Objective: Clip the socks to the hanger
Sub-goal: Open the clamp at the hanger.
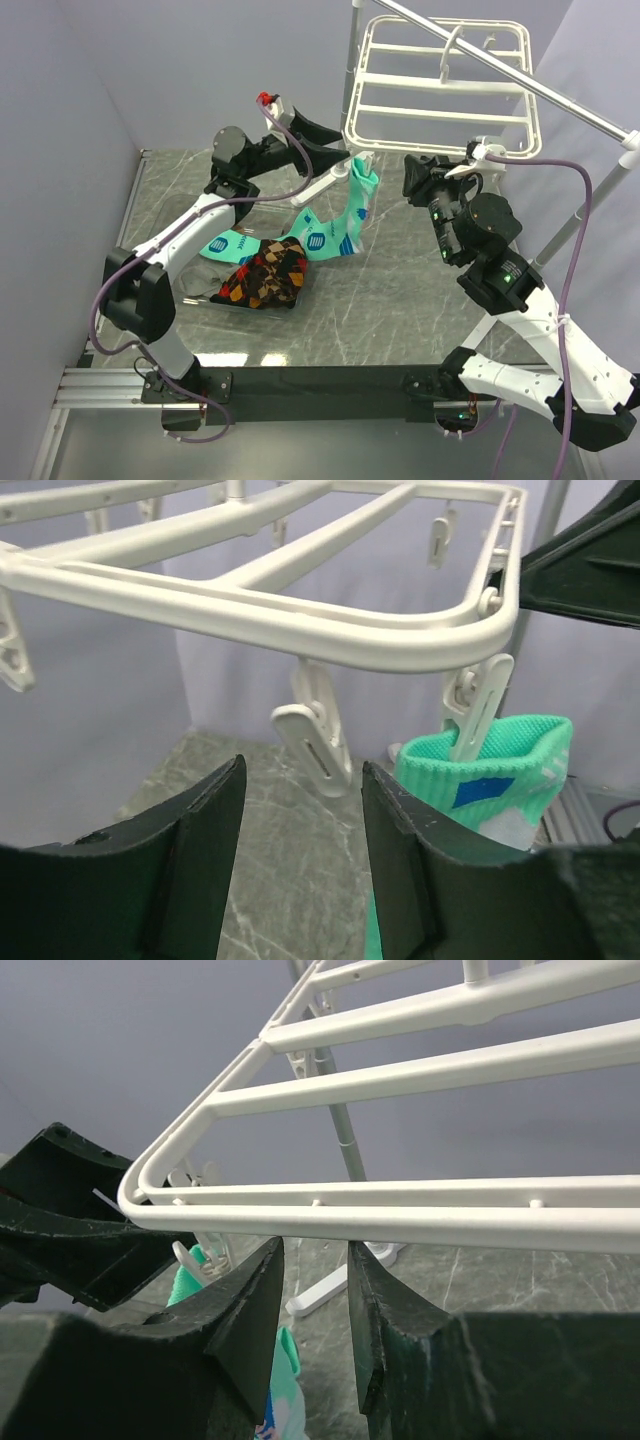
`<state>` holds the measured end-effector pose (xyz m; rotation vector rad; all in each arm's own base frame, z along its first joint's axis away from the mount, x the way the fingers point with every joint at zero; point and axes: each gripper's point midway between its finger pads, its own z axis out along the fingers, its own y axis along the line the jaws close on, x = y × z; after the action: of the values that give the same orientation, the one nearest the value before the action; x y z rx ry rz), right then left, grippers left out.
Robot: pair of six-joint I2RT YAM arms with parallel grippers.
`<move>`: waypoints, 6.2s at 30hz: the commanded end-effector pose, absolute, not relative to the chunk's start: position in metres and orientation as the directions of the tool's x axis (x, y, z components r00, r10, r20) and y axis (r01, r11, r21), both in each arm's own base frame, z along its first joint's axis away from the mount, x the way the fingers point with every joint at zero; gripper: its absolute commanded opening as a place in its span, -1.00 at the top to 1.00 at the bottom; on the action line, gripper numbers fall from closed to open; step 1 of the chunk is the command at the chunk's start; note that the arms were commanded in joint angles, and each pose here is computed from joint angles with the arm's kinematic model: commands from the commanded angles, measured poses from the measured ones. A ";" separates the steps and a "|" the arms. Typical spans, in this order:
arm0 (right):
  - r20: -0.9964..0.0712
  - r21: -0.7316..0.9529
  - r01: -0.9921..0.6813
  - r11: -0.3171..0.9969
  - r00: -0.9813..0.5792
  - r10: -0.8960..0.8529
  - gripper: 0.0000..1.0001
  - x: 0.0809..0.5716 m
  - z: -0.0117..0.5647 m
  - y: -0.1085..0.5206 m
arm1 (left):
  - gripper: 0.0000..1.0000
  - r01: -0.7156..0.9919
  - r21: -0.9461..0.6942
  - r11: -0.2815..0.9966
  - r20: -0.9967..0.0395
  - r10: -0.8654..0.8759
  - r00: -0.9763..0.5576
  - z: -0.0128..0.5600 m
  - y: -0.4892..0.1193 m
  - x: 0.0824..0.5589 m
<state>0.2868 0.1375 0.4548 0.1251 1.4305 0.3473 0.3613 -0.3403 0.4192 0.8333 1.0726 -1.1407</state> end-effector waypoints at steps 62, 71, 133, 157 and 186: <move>-0.934 0.331 -0.351 0.876 0.009 0.357 0.07 0.256 0.469 0.151 | 0.99 0.952 -0.032 0.303 -0.894 -0.435 0.108 0.446 -0.358 0.320; -0.926 0.342 -0.577 0.742 -0.071 0.371 -0.04 0.216 0.479 0.179 | 0.99 0.936 -0.119 0.331 -0.863 -0.500 0.067 0.449 -0.359 0.299; -0.894 0.416 -0.447 0.792 -0.044 0.445 -0.20 0.233 0.446 0.160 | 0.99 0.930 -0.150 0.336 -0.881 -0.473 0.028 0.442 -0.446 0.232; -0.874 0.453 -0.393 0.800 -0.020 0.485 -0.05 0.263 0.446 0.171 | 0.99 0.938 -0.130 0.323 -0.896 -0.444 0.029 0.436 -0.453 0.219; -0.882 0.430 -0.366 0.825 0.024 0.470 1.00 0.272 0.444 0.167 | -0.41 0.846 -0.290 0.449 -0.890 -0.451 -0.066 0.415 -0.382 0.222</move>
<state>0.2703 0.1692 0.4400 0.0799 1.4321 0.6465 0.2189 -0.3935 0.4069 0.4702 1.2174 -1.1049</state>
